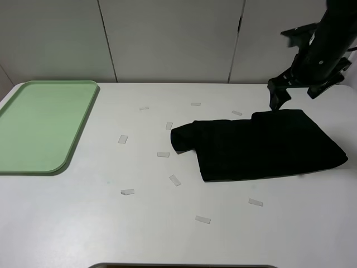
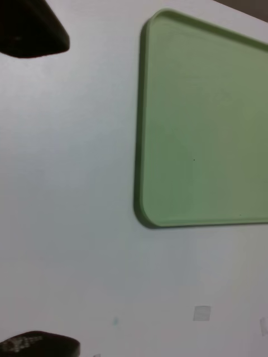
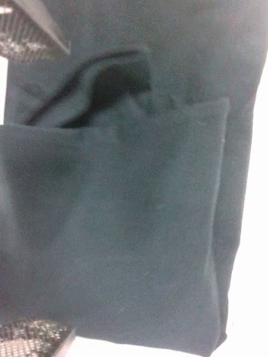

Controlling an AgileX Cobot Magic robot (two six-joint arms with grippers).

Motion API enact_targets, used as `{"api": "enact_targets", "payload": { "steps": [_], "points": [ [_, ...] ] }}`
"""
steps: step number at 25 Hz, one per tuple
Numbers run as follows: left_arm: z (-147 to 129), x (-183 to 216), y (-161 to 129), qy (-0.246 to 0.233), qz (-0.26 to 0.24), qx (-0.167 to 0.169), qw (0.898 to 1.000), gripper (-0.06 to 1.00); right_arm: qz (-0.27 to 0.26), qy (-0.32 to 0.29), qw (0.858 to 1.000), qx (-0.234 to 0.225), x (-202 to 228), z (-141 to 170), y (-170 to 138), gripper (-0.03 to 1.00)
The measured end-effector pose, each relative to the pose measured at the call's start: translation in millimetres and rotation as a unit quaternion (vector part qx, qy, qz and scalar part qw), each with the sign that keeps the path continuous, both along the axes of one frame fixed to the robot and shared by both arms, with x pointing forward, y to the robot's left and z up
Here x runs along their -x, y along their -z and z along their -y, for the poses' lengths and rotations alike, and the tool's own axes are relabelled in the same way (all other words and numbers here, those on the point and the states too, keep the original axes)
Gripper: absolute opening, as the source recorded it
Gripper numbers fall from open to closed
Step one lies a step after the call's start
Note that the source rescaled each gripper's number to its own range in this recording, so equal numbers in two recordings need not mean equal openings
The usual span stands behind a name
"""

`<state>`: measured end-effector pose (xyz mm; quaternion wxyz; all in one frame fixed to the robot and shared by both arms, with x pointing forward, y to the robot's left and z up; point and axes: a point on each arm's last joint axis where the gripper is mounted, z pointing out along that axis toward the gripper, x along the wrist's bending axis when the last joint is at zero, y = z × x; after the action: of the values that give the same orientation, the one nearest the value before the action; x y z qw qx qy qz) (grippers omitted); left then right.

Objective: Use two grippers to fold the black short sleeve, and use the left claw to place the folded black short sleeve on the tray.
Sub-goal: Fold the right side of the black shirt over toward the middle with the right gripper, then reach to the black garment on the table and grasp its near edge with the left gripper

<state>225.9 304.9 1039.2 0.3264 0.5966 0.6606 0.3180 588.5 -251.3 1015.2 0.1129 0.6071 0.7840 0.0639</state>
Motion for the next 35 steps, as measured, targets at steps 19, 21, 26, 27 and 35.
{"api": "enact_targets", "payload": {
  "steps": [19, 21, 26, 27, 35],
  "points": [
    [0, 0, 0, 0.000, 0.000, 0.000, 1.000, 0.98, 0.010, 0.033, 0.996, -0.076, 176, 16, -69, 1.00],
    [0, 0, 0, 0.000, 0.000, 0.000, 1.000, 0.98, 0.021, 0.039, 0.996, -0.083, 200, 19, -65, 1.00],
    [0, 0, 0, 0.000, 0.000, 0.000, 1.000, 0.98, 0.106, 0.036, 0.988, -0.101, 255, 27, -71, 1.00],
    [0, 0, 0, 0.000, 0.000, 0.000, 1.000, 0.98, 0.132, 0.034, 0.985, -0.104, 266, 30, -75, 1.00],
    [0, 0, 0, 0.000, 0.000, 0.000, 1.000, 0.98, 0.297, 0.018, 0.948, -0.111, 334, 44, -91, 1.00]
  ]
}}
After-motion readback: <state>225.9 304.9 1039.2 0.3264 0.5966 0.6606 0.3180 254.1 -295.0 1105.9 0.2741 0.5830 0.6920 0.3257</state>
